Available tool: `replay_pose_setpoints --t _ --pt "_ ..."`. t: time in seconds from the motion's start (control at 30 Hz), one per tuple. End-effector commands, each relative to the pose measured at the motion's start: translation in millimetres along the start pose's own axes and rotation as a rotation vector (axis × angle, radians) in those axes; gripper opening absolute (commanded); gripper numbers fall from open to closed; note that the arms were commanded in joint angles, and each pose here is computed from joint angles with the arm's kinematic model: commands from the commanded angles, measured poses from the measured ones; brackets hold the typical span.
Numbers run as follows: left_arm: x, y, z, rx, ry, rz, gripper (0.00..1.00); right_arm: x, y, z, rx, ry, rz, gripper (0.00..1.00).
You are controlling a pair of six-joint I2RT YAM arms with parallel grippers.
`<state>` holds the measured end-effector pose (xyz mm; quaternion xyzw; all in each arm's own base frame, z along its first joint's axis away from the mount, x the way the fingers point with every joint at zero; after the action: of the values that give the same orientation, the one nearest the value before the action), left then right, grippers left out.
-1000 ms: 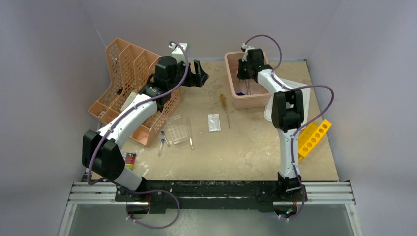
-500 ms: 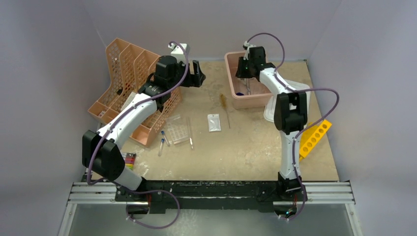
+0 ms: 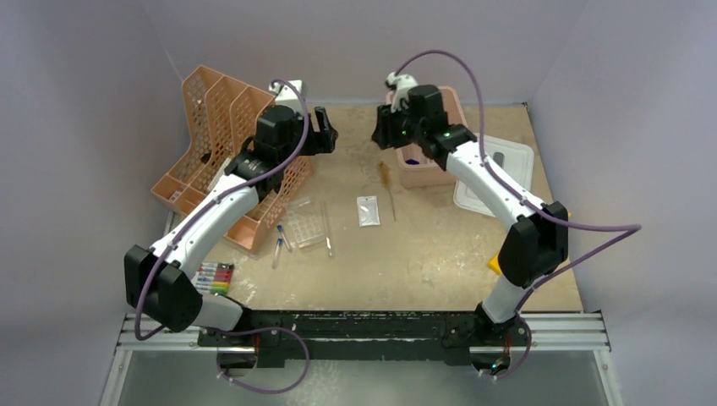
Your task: Organize the chemistry lab equipment
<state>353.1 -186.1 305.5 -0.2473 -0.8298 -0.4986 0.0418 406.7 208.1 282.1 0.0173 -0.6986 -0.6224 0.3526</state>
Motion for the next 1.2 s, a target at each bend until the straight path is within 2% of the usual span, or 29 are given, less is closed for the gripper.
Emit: replay_pose_setpoints --t 0.0,0.07,0.17,0.33,0.63,0.7,0.9,1.17 --pt "33 40 8 0.064 0.145 -0.231 0.73 5 -41 51 0.058 0.148 0.111 0.5" --pt "44 49 14 0.091 0.2 -0.294 0.74 5 -55 66 0.056 0.162 0.164 0.51" --pt "53 51 14 0.089 0.188 -0.317 0.74 -2 -82 83 0.087 0.146 0.239 0.54" --pt "54 44 13 0.105 0.163 -0.283 0.74 -25 -122 92 0.13 0.049 0.412 0.58" --pt "59 26 16 0.145 0.141 -0.231 0.74 -44 -155 88 0.056 -0.074 0.536 0.63" --pt "61 25 17 0.147 0.146 -0.226 0.74 -44 -165 90 0.038 -0.063 0.579 0.63" --pt "62 26 17 0.147 0.145 -0.229 0.74 -54 -185 94 0.021 -0.031 0.636 0.52" --pt "60 22 16 0.15 0.139 -0.208 0.74 -55 -204 91 0.005 -0.078 0.697 0.53"
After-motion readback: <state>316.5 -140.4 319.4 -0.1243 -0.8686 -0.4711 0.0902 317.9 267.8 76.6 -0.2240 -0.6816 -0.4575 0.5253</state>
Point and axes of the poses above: each gripper's point midway between its finger pads, its own x axis back along the fingers, its own z axis along the line the jaws close on, y = z × x, the point moved 6 cm from there along x, back along the fingers, and after that the axes turned 11 degrees about x, right-handed, at the moved point
